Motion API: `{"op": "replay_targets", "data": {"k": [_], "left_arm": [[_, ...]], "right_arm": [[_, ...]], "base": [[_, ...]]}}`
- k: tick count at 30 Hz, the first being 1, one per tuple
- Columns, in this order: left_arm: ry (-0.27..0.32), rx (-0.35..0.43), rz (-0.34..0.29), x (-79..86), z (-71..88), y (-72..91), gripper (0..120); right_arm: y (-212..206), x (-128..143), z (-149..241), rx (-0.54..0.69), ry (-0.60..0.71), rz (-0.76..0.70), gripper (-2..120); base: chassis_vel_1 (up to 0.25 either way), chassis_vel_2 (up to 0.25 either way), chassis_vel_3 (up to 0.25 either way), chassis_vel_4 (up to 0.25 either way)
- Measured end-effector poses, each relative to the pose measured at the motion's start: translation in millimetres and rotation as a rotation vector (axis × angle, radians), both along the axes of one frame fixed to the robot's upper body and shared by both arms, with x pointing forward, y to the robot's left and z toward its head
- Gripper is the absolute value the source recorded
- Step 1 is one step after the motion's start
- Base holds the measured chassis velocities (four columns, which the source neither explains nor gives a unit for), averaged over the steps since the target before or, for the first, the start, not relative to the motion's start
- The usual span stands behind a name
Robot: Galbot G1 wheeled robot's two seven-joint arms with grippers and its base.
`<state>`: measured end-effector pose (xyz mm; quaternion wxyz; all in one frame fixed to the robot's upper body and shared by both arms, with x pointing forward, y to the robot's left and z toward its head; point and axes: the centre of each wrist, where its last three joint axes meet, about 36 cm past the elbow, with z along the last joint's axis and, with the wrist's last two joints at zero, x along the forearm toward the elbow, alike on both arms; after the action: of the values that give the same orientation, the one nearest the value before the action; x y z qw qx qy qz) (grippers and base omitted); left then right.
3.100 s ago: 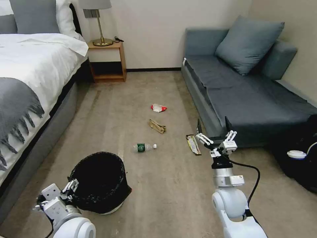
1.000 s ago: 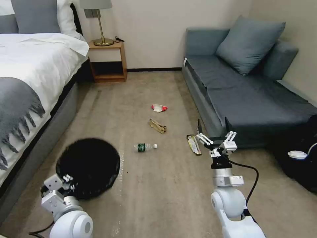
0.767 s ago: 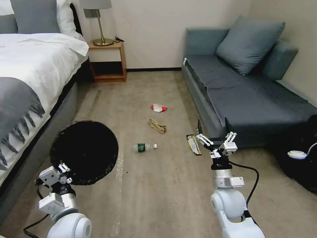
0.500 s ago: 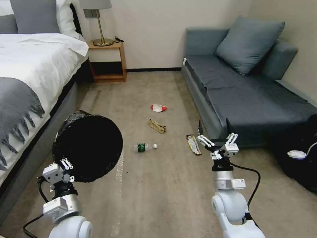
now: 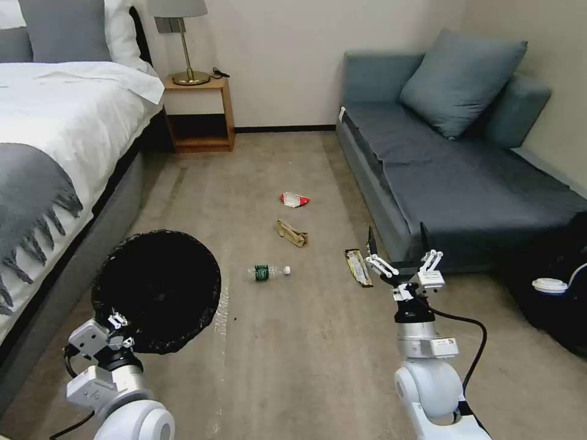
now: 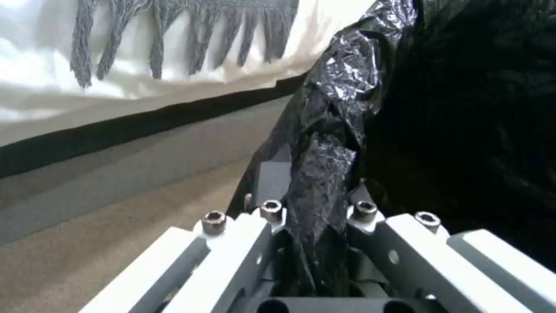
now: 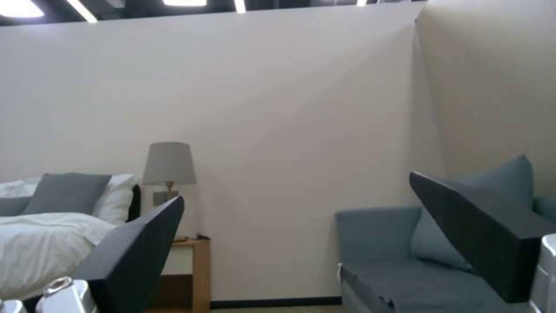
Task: Pick up the trash bin, then pick up the garbage on the floor and place it into the trash bin.
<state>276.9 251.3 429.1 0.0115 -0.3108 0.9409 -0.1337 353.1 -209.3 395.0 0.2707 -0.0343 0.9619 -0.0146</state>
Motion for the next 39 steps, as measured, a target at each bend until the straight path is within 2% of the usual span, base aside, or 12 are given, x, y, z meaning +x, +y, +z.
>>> {"op": "replay_targets", "data": {"k": [21,39], "left_arm": [[0.006,-0.011,0.005,2.8,-1.8,0.3,0],[0.011,-0.030,0.009,4.5,-2.8,1.2,0]], "right_arm": [[-0.9,7.2,-9.4,-0.023,0.014,-0.012,100],[-1.0,9.5,-9.4,-0.024,0.012,-0.010,100]], "base": [[-0.005,0.003,0.004,-0.006],[-0.080,0.073,0.083,-0.081]]}}
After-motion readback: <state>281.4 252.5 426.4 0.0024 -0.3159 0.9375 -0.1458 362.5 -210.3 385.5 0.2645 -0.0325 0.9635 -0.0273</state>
